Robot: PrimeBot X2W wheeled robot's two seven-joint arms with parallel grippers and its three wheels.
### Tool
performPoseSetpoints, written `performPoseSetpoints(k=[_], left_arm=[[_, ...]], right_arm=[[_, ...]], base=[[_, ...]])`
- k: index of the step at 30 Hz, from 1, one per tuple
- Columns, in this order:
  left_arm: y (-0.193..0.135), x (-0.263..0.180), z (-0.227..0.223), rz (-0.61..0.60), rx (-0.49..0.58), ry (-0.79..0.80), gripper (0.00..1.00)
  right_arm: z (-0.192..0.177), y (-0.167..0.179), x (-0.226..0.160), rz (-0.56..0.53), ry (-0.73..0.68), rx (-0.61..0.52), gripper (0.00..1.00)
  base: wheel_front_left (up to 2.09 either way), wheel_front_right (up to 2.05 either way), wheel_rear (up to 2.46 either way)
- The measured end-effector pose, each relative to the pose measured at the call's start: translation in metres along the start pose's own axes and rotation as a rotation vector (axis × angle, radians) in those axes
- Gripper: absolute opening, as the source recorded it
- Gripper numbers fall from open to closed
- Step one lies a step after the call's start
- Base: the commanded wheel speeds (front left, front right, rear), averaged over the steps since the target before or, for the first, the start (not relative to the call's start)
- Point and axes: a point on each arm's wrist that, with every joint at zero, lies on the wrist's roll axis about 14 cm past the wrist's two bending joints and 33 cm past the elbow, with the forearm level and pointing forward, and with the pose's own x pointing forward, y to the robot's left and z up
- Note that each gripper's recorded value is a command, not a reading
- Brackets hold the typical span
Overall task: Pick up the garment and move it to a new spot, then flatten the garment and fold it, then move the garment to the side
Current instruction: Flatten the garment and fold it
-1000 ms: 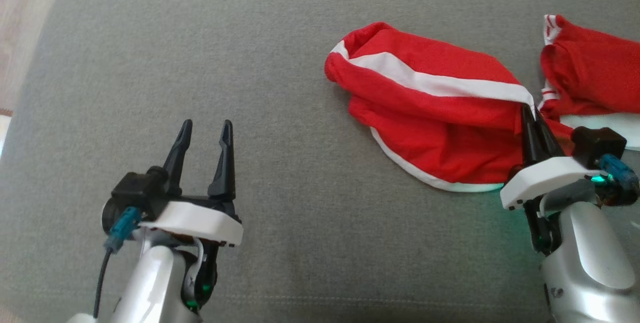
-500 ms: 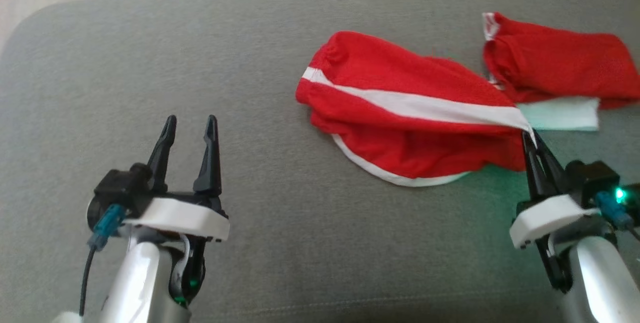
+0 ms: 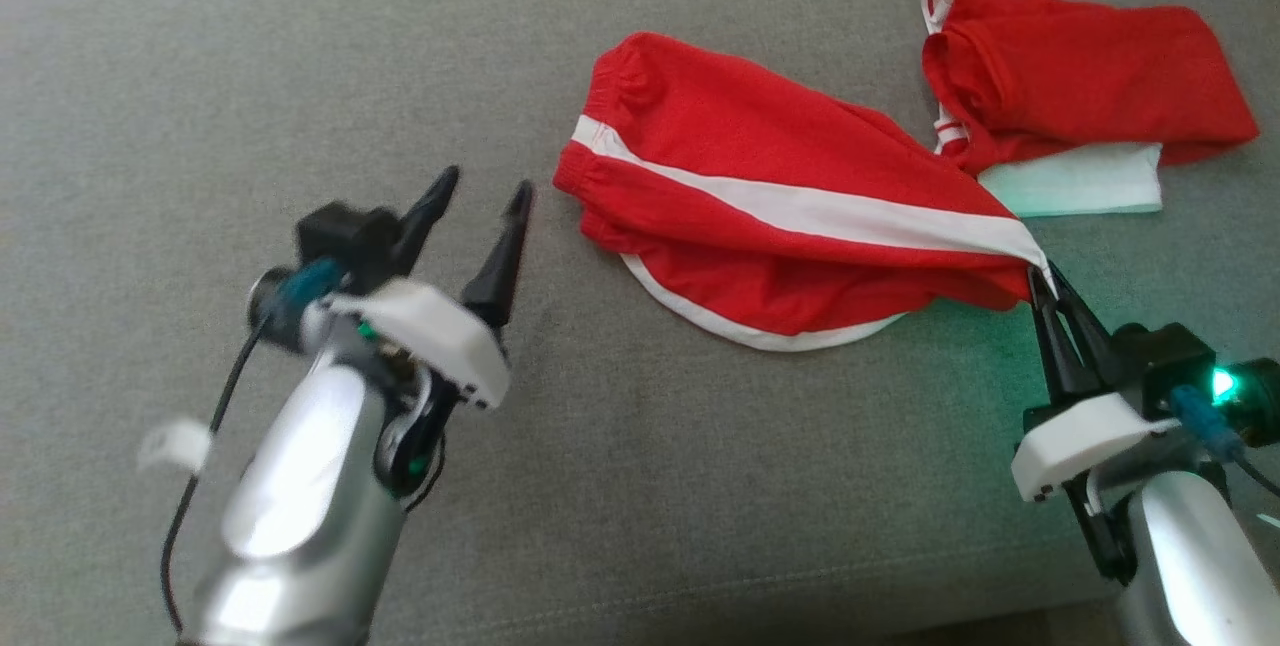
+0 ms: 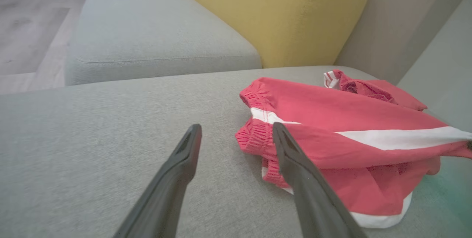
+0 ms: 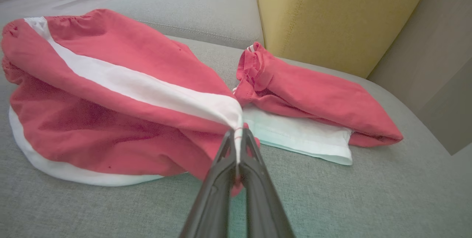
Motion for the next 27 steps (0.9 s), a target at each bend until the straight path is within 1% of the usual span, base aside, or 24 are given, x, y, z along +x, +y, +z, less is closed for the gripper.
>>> performPoseSetpoints(k=[3, 6, 12, 16, 19, 27], left_arm=[[-0.015, 0.013, -0.008, -0.069, 0.003, 0.067, 1.0], [-0.021, 0.026, -0.011, -0.11, -0.01, 0.112, 1.0], [-0.022, 0.049, -0.008, -0.136, -0.033, 0.171, 1.0], [-0.019, 0.059, -0.022, -0.137, -0.021, 0.255, 1.0], [-0.023, 0.064, -0.033, -0.148, -0.022, 0.305, 1.0], [-0.037, 0.071, -0.047, -0.194, -0.021, 0.355, 1.0]], right_arm=[[-0.004, -0.001, 0.003, 0.0, 0.008, -0.009, 0.0], [-0.001, -0.002, 0.008, -0.003, -0.003, -0.017, 0.0], [-0.006, -0.001, 0.012, -0.005, 0.006, -0.007, 0.0], [-0.012, 0.002, 0.012, -0.002, 0.021, -0.004, 0.0], [-0.014, 0.001, 0.013, -0.005, 0.021, -0.003, 0.0], [-0.013, -0.005, 0.017, -0.018, 0.021, -0.006, 0.0]], base=[[0.0, 0.0, 0.0], [0.0, 0.0, 0.0], [0.0, 0.0, 0.0], [0.0, 0.0, 0.0], [0.0, 0.0, 0.0], [0.0, 0.0, 0.0]])
